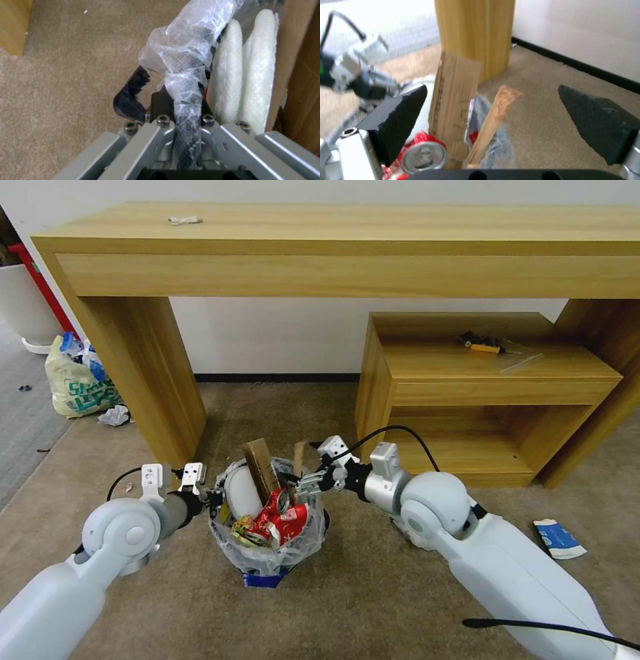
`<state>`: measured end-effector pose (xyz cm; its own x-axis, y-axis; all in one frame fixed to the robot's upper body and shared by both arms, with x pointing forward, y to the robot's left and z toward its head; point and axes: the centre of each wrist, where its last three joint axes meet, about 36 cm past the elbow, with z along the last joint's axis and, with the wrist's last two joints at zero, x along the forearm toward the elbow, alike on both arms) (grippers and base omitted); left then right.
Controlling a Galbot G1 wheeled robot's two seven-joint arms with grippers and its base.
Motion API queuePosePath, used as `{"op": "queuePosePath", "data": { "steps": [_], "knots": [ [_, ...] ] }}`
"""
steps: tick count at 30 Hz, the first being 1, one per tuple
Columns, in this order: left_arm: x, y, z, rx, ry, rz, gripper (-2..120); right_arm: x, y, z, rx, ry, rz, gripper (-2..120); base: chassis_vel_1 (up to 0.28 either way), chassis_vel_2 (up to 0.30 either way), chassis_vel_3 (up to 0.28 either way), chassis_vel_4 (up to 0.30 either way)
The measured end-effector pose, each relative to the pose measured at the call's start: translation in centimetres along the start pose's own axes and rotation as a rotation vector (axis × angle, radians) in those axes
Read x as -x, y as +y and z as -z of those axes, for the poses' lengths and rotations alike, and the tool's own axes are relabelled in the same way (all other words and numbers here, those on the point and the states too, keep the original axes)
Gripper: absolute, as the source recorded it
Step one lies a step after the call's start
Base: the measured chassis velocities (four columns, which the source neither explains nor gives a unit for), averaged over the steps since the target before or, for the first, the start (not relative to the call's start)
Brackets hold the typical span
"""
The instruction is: Pick up the trash bin and place the garbage on the floor into it.
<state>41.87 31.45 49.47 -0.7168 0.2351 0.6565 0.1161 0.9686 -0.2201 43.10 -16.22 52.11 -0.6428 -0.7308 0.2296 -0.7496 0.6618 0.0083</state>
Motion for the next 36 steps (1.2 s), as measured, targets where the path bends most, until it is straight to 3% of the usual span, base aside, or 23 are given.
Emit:
{"op": "queuePosePath", "data": {
  "steps": [5, 14, 16, 20, 24, 26, 28, 30, 31, 36],
  "knots": [
    [0.3, 0.4, 0.0, -0.010, -0.001, 0.011, 0, -1.1, 0.5, 0.7, 0.057, -0.039, -0.048, 100, 0.000, 0.000, 0.000, 0.000],
    [-0.2, 0.5, 0.1, -0.015, -0.012, 0.014, 0, -4.7, -3.1, 0.4, 0.084, -0.017, -0.178, 100, 0.000, 0.000, 0.000, 0.000],
    [-0.4, 0.4, 0.1, -0.014, -0.018, 0.011, 0, -7.0, -5.3, -1.9, 0.075, 0.034, -0.244, 100, 0.000, 0.000, 0.000, 0.000],
    [-0.6, 0.3, 0.1, -0.014, -0.019, 0.009, 0, -9.0, -7.1, -5.0, 0.058, 0.087, -0.287, 100, 0.000, 0.000, 0.000, 0.000],
    [-0.7, 0.0, 0.0, -0.012, -0.021, 0.002, 0, -12.0, -10.3, -12.7, 0.073, 0.208, -0.390, 100, 0.000, 0.000, 0.000, 0.000],
    [-0.7, 0.0, 0.0, -0.011, -0.022, 0.001, 0, -12.4, -10.8, -14.0, 0.083, 0.230, -0.403, 100, 0.000, 0.000, 0.000, 0.000],
    [-0.9, -0.2, 0.0, -0.008, -0.024, -0.003, 0, -13.4, -12.3, -17.7, 0.115, 0.292, -0.449, 100, 0.000, 0.000, 0.000, 0.000],
    [-0.9, -0.3, 0.0, -0.007, -0.024, -0.004, 0, -13.5, -12.5, -18.3, 0.122, 0.303, -0.457, 100, 0.000, 0.000, 0.000, 0.000],
    [-1.0, -0.4, -0.1, -0.004, -0.024, -0.006, 0, -14.3, -13.6, -21.5, 0.159, 0.361, -0.493, 100, 0.000, 0.000, 0.000, 0.000],
    [-1.0, -0.4, -0.2, -0.002, -0.020, -0.007, 0, -14.5, -15.1, -25.1, 0.192, 0.416, -0.523, 100, 0.000, 0.000, 0.000, 0.000]
  ]
}}
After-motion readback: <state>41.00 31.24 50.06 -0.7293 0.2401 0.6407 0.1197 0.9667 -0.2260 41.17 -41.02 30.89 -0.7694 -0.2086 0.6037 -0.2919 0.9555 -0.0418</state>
